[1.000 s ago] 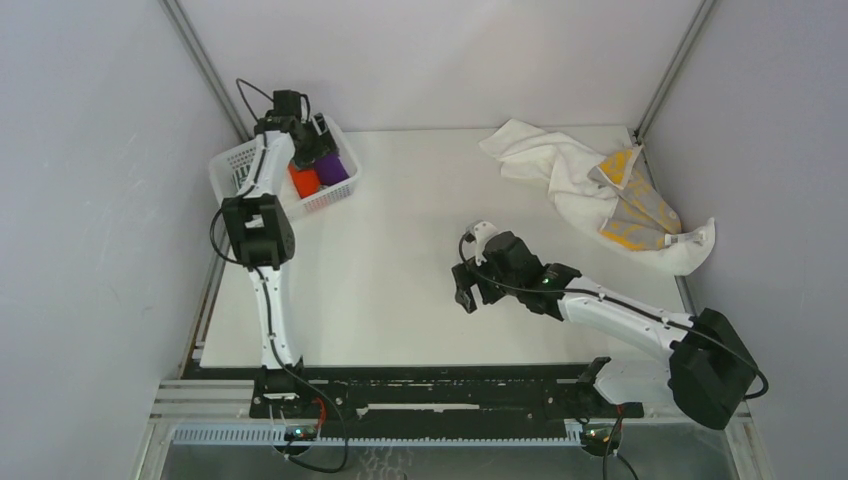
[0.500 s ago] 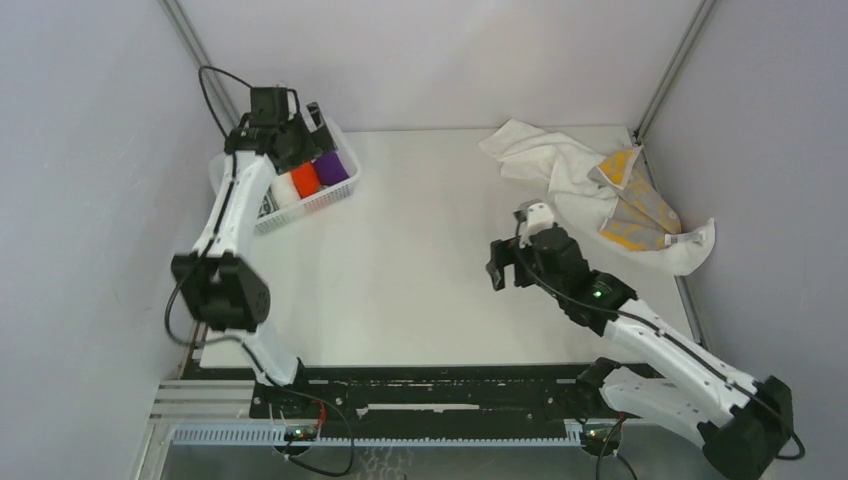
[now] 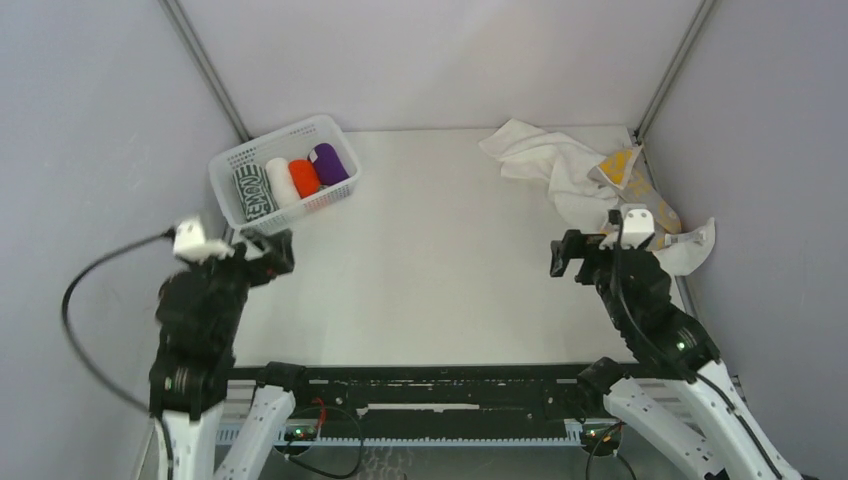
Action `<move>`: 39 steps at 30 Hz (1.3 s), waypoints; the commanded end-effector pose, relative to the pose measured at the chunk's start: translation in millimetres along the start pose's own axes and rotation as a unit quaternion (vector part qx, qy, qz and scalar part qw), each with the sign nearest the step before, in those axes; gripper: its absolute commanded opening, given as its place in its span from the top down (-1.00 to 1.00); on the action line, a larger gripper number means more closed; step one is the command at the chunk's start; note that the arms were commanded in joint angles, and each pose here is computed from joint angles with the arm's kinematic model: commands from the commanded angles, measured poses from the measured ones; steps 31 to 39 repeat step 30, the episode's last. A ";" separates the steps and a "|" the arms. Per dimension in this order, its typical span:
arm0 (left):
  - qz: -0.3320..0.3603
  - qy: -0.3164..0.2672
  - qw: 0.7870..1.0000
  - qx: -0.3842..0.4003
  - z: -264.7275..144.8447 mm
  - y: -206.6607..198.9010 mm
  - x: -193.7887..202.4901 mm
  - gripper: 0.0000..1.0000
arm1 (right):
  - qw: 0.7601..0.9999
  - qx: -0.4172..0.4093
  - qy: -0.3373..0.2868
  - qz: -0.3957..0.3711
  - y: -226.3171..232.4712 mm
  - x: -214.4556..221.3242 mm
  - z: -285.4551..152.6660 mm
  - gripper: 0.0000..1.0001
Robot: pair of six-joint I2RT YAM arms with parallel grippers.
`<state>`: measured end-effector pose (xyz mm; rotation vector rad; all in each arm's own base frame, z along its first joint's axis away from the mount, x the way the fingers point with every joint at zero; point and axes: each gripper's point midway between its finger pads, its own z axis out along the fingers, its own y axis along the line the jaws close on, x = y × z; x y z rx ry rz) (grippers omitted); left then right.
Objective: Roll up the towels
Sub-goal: Reset both arms
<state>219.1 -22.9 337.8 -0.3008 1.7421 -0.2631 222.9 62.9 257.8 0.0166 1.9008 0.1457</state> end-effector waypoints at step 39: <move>0.016 -0.157 0.986 -0.049 -40.3 52.3 17.0 -1.00 | 0.987 0.108 -0.114 0.030 -64.5 -16.9 -35.1 -1.00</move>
